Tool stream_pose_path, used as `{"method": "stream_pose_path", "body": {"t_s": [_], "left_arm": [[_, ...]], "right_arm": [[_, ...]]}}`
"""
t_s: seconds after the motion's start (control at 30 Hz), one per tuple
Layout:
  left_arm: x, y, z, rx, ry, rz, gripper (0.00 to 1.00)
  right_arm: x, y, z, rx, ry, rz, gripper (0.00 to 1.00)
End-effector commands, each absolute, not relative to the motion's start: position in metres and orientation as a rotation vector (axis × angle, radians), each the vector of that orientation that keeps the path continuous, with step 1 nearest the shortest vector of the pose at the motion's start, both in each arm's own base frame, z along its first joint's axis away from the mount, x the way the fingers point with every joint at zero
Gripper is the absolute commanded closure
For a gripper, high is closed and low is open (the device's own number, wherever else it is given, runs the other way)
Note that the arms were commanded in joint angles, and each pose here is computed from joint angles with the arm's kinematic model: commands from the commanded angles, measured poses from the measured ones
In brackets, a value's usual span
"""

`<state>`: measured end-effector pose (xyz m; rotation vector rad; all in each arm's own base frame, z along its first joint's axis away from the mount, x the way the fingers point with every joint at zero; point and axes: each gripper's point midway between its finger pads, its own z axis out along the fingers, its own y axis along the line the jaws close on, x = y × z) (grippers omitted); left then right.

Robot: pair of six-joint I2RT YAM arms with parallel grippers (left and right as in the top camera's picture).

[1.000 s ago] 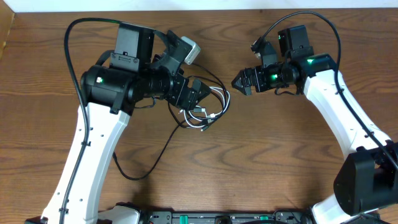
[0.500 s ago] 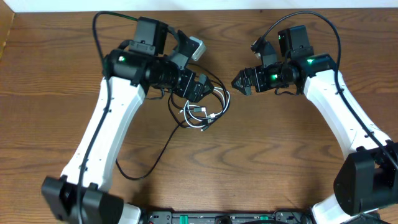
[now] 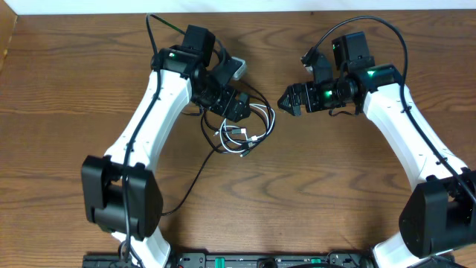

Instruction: Untangle cables

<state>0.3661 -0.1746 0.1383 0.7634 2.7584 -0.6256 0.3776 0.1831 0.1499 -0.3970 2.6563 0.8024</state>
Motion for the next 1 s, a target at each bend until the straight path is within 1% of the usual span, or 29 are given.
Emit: {"method": "stream_pose_path", "body": {"t_s": [0.0,0.03,0.07,0.1,0.17,0.23,0.4,0.47,0.57,0.67,0.83,0.9,0.97], "left_arm": [[0.373,-0.155,0.119,0.699,2.835,-0.559,0.06],[0.374,-0.152,0.114,0.672,2.857,-0.562,0.08],[0.375,-0.148,0.107,0.640,2.884,-0.566,0.11],[0.376,-0.146,0.101,0.623,2.901,-0.568,0.15],[0.377,-0.141,0.088,0.597,2.941,-0.570,0.20],[0.376,-0.139,0.075,0.582,2.977,-0.571,0.22],[0.375,-0.134,0.047,0.574,3.051,-0.537,0.34],[0.374,-0.134,0.038,0.572,3.071,-0.535,0.38],[0.374,-0.134,0.028,0.572,3.089,-0.538,0.39],[0.376,-0.135,0.017,0.572,3.099,-0.540,0.45],[0.379,-0.135,0.010,0.572,3.095,-0.540,0.54],[0.380,-0.136,0.011,0.572,3.089,-0.546,0.60],[0.380,-0.138,0.011,0.571,3.085,-0.559,0.62]], "right_arm": [[0.376,0.183,0.146,-0.404,2.669,0.796,0.01],[0.377,0.180,0.145,-0.396,2.673,0.777,0.02],[0.378,0.178,0.145,-0.390,2.675,0.766,0.06],[0.378,0.177,0.144,-0.385,2.679,0.763,0.09],[0.378,0.175,0.144,-0.377,2.685,0.762,0.11],[0.378,0.174,0.143,-0.376,2.687,0.762,0.11],[0.377,0.174,0.143,-0.374,2.692,0.763,0.12],[0.376,0.174,0.143,-0.374,2.694,0.763,0.13],[0.376,0.174,0.143,-0.375,2.694,0.763,0.13],[0.376,0.174,0.143,-0.375,2.694,0.763,0.13],[0.376,0.174,0.143,-0.375,2.694,0.763,0.13],[0.376,0.174,0.143,-0.375,2.694,0.763,0.13],[0.376,0.174,0.143,-0.375,2.694,0.763,0.13]]}}
